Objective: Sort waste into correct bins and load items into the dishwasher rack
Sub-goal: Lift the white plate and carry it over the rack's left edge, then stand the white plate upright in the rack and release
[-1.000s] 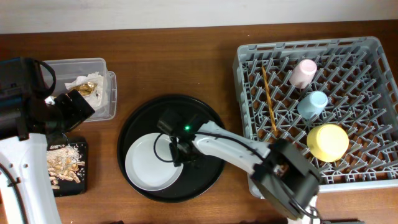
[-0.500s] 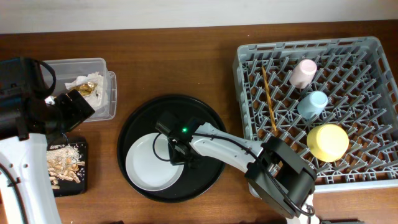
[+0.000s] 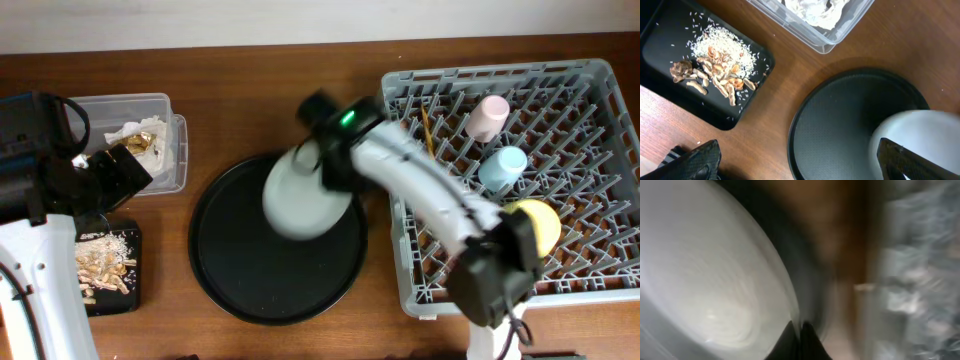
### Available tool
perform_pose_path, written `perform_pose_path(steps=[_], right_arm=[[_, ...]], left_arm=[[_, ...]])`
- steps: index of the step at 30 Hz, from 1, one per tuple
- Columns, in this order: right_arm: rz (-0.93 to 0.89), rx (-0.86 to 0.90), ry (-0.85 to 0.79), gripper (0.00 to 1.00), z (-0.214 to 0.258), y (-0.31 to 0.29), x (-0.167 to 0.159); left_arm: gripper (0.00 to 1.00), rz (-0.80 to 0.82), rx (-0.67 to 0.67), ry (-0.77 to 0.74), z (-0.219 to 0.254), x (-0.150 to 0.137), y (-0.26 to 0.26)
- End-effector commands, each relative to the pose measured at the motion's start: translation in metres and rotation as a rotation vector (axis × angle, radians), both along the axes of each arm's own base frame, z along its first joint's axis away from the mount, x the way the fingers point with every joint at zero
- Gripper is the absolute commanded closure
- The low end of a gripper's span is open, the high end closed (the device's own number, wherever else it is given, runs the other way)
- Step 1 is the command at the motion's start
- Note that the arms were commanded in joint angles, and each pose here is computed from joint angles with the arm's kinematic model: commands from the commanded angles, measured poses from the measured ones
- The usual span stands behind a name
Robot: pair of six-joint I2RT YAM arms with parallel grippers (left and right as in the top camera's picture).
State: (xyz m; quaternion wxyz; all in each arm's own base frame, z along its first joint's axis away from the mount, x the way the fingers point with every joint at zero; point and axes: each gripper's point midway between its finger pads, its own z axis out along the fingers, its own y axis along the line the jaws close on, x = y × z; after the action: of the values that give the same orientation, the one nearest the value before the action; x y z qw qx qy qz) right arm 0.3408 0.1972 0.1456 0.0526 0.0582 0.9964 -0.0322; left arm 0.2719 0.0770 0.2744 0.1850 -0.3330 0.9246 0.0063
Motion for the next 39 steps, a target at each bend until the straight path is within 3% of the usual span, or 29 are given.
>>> perform_pose_path(steps=[1,5,11,16,23,29,31,33,36,38,39], right_arm=[[-0.074,-0.122,-0.283,0.96,0.103,-0.079,0.042],[-0.16,-0.221,-0.366,0.96,0.142,-0.144,0.057],[-0.244,-0.424,-0.373,0.96,0.135,-0.195,0.065],[-0.254,-0.562,-0.392,0.96,0.112,-0.209,0.077],[-0.221,-0.579,-0.354,0.96,0.06,-0.201,0.08],[-0.151,-0.564,-0.369,0.96,0.055,-0.171,0.079],[-0.129,-0.554,-0.385,0.9,0.058,-0.159,0.08],[-0.111,-0.532,-0.404,0.76,0.064,-0.146,0.081],[-0.091,-0.454,-0.431,0.62,0.083,-0.126,0.082],[-0.085,-0.397,-0.448,0.57,0.104,-0.117,0.079],[-0.089,-0.375,-0.464,0.48,0.12,-0.116,0.077]], left_arm=[[0.01,0.009,0.0,-0.016,0.004,0.001,0.001],[0.01,0.009,0.0,-0.016,0.004,0.001,0.001],[0.01,0.009,0.0,-0.016,0.004,0.001,0.001],[0.01,0.009,0.0,-0.016,0.004,0.001,0.001],[0.01,0.009,0.0,-0.016,0.004,0.001,0.001],[0.01,0.009,0.0,-0.016,0.004,0.001,0.001],[0.01,0.009,0.0,-0.016,0.004,0.001,0.001],[0.01,0.009,0.0,-0.016,0.004,0.001,0.001],[0.01,0.009,0.0,-0.016,0.004,0.001,0.001],[0.01,0.009,0.0,-0.016,0.004,0.001,0.001],[0.01,0.009,0.0,-0.016,0.004,0.001,0.001]])
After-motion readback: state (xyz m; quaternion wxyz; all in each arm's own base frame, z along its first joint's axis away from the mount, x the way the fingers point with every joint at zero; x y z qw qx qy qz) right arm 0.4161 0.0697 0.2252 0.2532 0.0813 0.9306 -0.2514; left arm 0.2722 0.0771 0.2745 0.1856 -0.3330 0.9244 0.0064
